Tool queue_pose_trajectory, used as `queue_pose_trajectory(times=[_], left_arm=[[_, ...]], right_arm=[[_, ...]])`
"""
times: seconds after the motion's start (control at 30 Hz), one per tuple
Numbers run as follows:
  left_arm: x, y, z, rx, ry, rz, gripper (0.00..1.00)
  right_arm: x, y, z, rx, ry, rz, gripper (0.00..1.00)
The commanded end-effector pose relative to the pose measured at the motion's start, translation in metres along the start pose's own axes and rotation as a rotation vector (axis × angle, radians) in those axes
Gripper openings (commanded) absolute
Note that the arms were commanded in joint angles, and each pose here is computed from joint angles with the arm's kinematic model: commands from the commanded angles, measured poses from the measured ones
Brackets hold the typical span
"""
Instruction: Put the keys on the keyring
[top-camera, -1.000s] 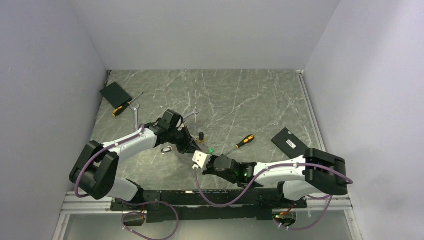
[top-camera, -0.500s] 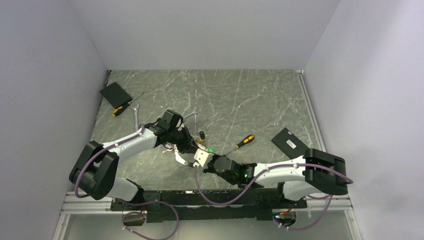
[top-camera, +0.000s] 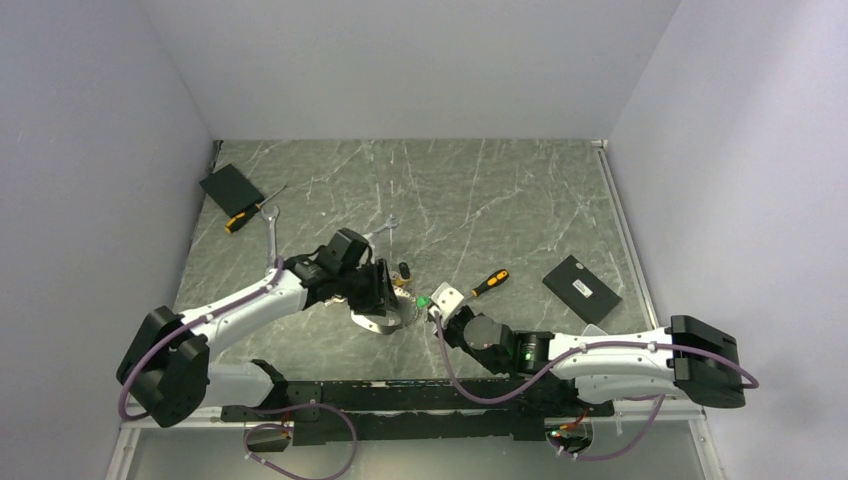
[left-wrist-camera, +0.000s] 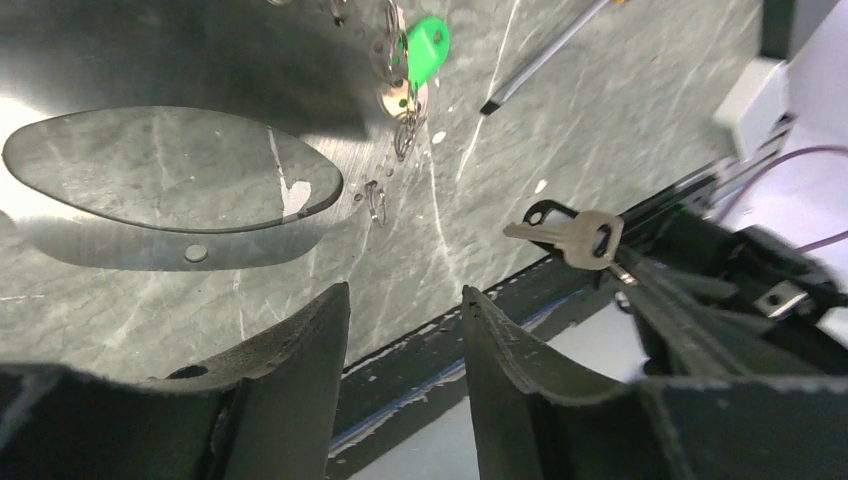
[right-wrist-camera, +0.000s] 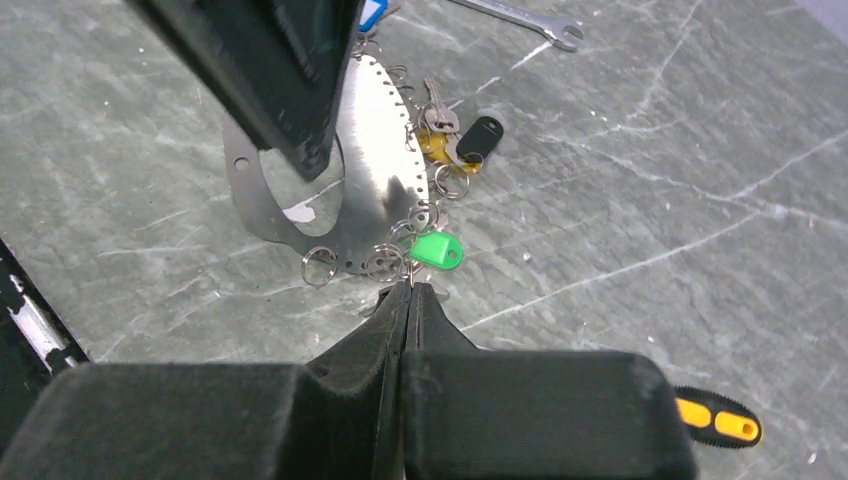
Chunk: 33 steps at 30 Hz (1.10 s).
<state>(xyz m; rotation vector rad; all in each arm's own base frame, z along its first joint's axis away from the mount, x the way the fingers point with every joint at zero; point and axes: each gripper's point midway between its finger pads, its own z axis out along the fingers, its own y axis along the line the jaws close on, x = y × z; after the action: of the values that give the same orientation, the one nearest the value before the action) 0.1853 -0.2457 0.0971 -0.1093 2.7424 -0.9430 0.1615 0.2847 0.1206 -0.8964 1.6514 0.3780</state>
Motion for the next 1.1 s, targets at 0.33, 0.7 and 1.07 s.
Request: queue_pose_trajectory(times=[0.33,0.7,1.07], left_arm=[[0.013,0.010,0.042,-0.118,0.009,-0.017,0.35],[0.010,0.019,0.059,-0.184,0.026,-0.047,0.32],[0.008,0.015,0.056,-0.210,0.015,-0.065,0.32]], right_arm=[[0.009,-0.013,-0.012,0.081,-0.003,0.178,0.00],[0.013,-0.011,-0.013,0.070,0.002,0.192,0.00],[0.012,-0.010,-0.013,0.066,-0.004,0.186,0.00]])
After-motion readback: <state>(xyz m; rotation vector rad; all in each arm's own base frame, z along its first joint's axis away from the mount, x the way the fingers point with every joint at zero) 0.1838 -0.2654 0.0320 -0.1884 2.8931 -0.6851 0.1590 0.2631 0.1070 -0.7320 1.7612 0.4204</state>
